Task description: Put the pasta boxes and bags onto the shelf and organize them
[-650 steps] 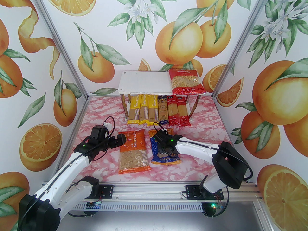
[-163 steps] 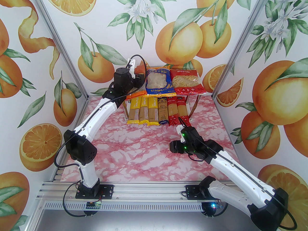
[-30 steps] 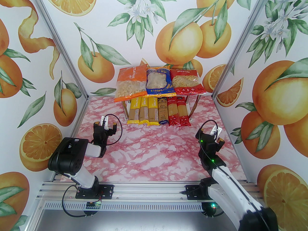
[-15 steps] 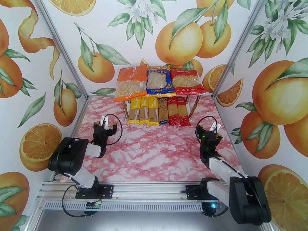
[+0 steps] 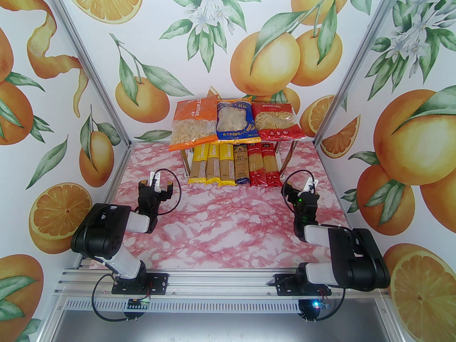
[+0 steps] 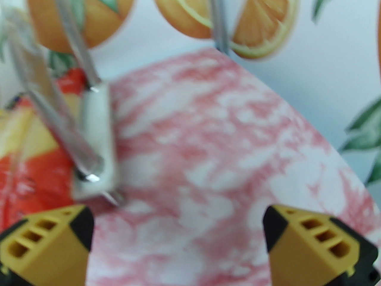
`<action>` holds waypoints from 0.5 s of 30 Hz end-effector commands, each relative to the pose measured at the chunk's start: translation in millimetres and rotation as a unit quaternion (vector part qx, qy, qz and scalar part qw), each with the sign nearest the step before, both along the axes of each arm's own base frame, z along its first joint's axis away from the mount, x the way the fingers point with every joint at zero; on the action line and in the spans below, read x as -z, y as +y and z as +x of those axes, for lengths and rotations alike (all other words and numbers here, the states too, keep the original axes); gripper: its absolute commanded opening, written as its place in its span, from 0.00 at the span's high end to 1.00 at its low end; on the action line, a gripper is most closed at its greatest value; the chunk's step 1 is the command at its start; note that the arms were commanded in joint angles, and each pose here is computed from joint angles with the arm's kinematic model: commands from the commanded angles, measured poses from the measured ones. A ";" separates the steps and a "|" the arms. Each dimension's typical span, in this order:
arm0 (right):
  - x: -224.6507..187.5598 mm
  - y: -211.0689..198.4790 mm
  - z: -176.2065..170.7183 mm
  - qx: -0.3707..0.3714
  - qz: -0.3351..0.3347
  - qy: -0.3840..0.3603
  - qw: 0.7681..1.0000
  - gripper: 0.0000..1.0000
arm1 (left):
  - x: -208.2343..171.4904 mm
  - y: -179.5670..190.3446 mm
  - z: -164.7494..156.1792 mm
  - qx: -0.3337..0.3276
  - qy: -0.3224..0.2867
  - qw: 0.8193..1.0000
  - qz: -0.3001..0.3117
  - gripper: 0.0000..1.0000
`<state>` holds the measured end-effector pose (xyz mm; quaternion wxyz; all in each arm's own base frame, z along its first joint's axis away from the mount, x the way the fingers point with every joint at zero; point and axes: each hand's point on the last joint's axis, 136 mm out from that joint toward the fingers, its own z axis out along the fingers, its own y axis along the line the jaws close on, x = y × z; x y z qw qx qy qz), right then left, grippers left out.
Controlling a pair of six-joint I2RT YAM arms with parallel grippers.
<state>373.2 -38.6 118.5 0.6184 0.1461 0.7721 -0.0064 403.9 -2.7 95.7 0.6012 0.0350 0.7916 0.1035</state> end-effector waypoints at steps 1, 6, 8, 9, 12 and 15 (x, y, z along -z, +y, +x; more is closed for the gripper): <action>-17.0 21.4 11.9 -0.063 -0.015 -0.033 0.997 0.00 | -11.6 1.0 7.6 -0.001 -0.018 1.000 -0.006 0.00; -4.9 38.9 23.1 -0.074 -0.053 -0.033 0.995 0.00 | -11.5 0.8 7.9 0.000 -0.017 1.000 -0.007 0.00; 3.0 33.1 20.7 -0.051 -0.060 0.010 0.997 0.00 | -11.5 1.5 7.9 -0.001 -0.017 1.000 -0.007 0.00; 2.4 29.1 21.1 -0.036 -0.058 -0.002 0.998 0.00 | -11.4 1.8 7.9 -0.001 -0.017 1.000 -0.007 0.00; 2.7 27.8 21.6 -0.007 -0.077 0.013 0.997 0.00 | -11.4 1.4 8.1 -0.001 -0.017 1.000 -0.008 0.00; 0.4 24.1 20.0 0.008 -0.080 0.006 0.997 0.00 | -10.9 3.5 8.5 -0.006 -0.015 1.000 -0.010 0.00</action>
